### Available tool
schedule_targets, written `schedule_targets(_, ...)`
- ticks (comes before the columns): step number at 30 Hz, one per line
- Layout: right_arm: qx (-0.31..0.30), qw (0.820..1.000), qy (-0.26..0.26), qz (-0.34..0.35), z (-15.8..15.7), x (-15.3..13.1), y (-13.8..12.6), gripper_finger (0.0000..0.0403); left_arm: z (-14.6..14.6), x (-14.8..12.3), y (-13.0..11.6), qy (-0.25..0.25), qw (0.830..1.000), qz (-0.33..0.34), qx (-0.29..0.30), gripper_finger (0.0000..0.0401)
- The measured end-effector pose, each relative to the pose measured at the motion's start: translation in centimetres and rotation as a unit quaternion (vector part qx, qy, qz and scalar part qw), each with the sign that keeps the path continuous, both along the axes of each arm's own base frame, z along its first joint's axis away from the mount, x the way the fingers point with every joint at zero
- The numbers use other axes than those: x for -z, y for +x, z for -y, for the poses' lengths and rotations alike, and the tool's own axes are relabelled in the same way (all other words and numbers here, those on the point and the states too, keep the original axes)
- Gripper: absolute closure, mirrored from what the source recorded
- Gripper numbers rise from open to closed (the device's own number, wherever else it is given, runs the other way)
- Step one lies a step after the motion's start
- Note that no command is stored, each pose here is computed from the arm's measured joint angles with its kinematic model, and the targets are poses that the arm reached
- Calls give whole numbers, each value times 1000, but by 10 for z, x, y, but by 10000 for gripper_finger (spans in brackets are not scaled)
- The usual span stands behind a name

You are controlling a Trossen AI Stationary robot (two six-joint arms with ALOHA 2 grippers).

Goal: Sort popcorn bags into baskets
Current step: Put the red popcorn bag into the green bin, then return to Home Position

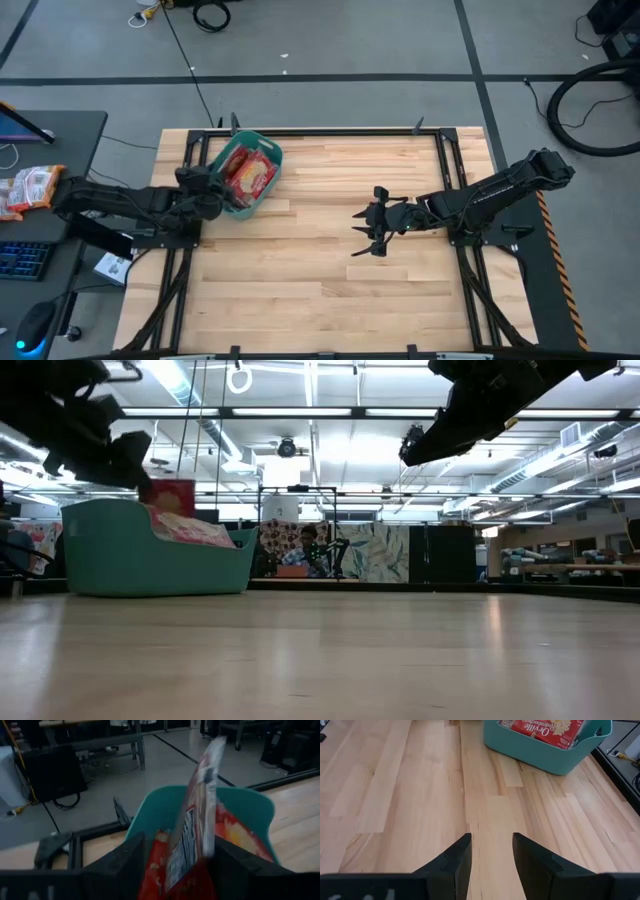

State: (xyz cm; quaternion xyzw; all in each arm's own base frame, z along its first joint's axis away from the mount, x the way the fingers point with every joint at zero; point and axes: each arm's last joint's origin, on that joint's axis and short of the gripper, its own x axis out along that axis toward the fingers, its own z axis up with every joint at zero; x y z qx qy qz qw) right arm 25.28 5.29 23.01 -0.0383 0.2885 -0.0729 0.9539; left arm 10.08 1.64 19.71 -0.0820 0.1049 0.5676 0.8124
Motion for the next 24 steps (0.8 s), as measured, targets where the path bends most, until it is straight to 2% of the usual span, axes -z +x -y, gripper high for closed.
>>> schedule_targets(6, 0, 1000, 0, 0, 0, 0, 0, 256, 0, -33, 3, 22, 1000, -12, 18, 200)
schedule_targets(8, 0, 1000, 0, 0, 0, 0, 0, 256, 1, -43, 5, 18, 999, -15, 42, 204)
schedule_targets(13, 0, 1000, 0, 0, 0, 0, 0, 256, 5, -50, 13, -29, 989, -15, 147, 211)
schedule_targets(18, 0, 1000, 0, 0, 0, 0, 0, 256, 10, -46, 19, -87, 972, -14, 217, 211)
schedule_targets(24, 0, 1000, 0, 0, 0, 0, 0, 256, 16, -36, 34, -146, 942, -49, 299, 212)
